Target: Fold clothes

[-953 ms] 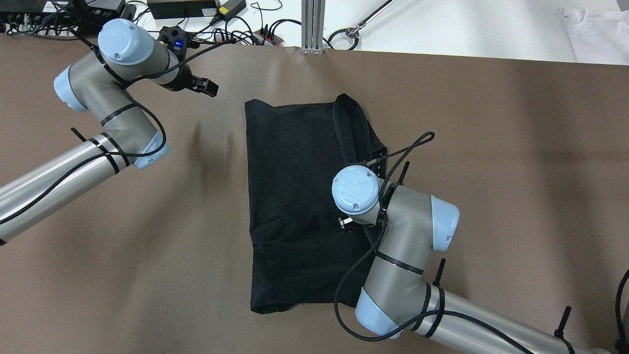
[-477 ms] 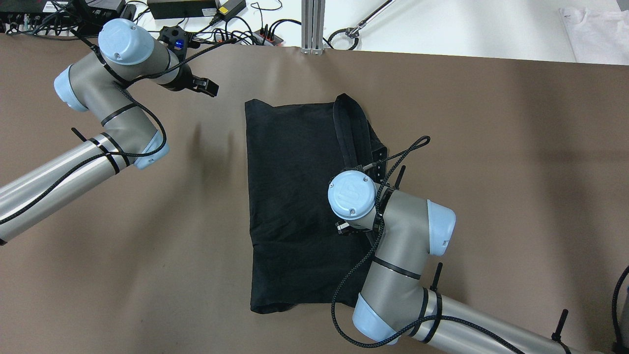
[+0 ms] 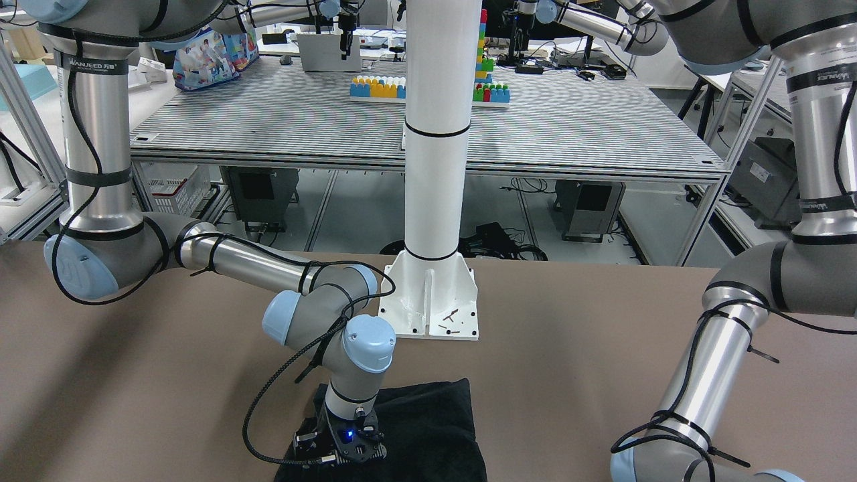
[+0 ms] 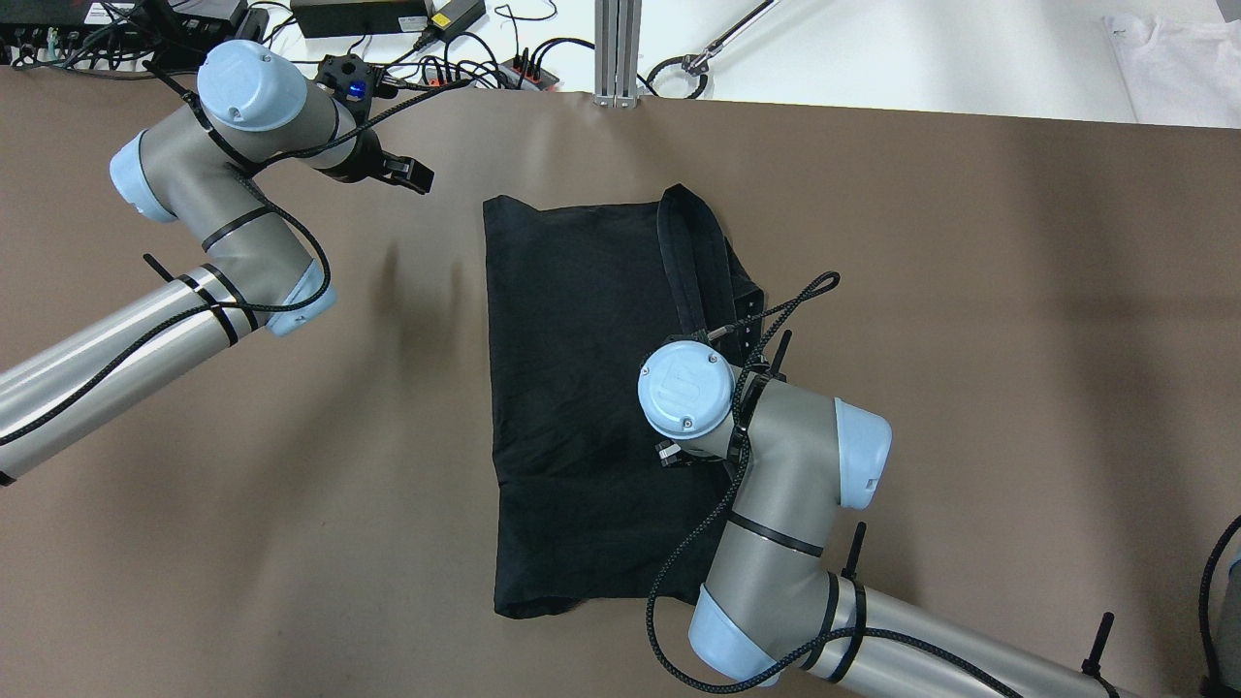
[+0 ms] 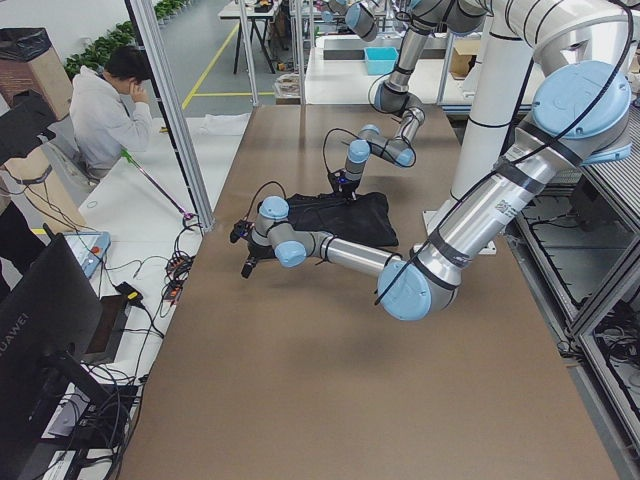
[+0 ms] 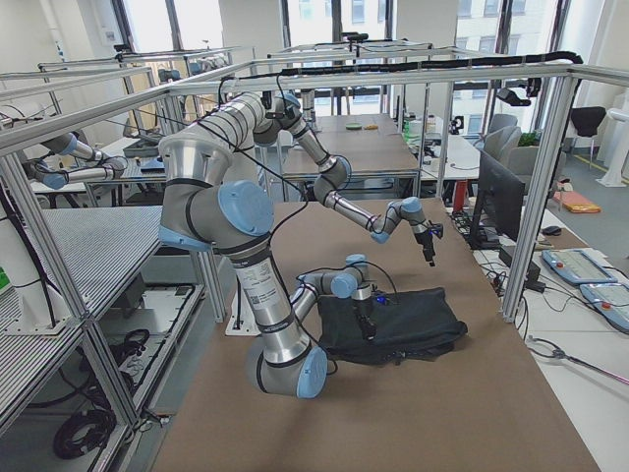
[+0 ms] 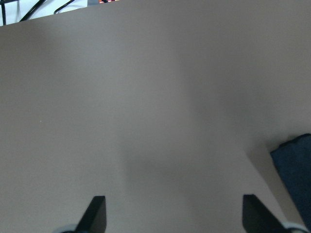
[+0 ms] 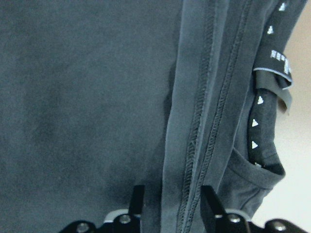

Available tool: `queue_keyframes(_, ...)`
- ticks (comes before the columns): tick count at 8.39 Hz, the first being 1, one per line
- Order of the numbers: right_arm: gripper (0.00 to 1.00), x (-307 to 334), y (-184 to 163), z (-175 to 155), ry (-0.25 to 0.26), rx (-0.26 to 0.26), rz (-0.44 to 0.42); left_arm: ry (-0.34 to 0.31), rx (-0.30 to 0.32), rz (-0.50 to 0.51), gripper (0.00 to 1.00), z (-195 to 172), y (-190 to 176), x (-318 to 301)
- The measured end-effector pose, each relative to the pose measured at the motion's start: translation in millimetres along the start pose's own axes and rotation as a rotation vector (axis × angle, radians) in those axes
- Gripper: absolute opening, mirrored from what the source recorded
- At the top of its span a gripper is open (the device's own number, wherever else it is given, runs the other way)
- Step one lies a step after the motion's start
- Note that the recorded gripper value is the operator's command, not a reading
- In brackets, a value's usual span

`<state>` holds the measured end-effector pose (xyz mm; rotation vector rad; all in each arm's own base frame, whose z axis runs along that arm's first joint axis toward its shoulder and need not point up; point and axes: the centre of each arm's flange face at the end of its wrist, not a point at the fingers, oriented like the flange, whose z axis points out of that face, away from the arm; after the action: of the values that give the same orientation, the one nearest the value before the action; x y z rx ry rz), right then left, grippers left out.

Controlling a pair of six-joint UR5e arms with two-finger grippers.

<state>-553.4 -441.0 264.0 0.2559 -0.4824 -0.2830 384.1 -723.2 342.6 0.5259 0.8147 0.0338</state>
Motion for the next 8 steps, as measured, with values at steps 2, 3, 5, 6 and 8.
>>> queue_keyframes(2,0.01,2,1,-2,-0.004,0.004,0.0,0.0,0.0,0.0,1.0,0,0,0)
queue_keyframes(3,0.0,4,1,-7,-0.01,0.011,-0.001,0.0,0.0,0.0,1.0,0,0,0)
queue_keyframes(5,0.0,5,2,-12,-0.017,0.017,0.0,0.0,-0.001,0.001,1.0,0,0,1)
queue_keyframes(6,0.0,7,2,-12,-0.016,0.017,0.0,0.0,-0.001,0.001,1.0,0,0,1)
queue_keyframes(8,0.0,17,8,-2,-0.001,0.007,0.004,0.0,-0.001,0.001,1.0,0,0,1)
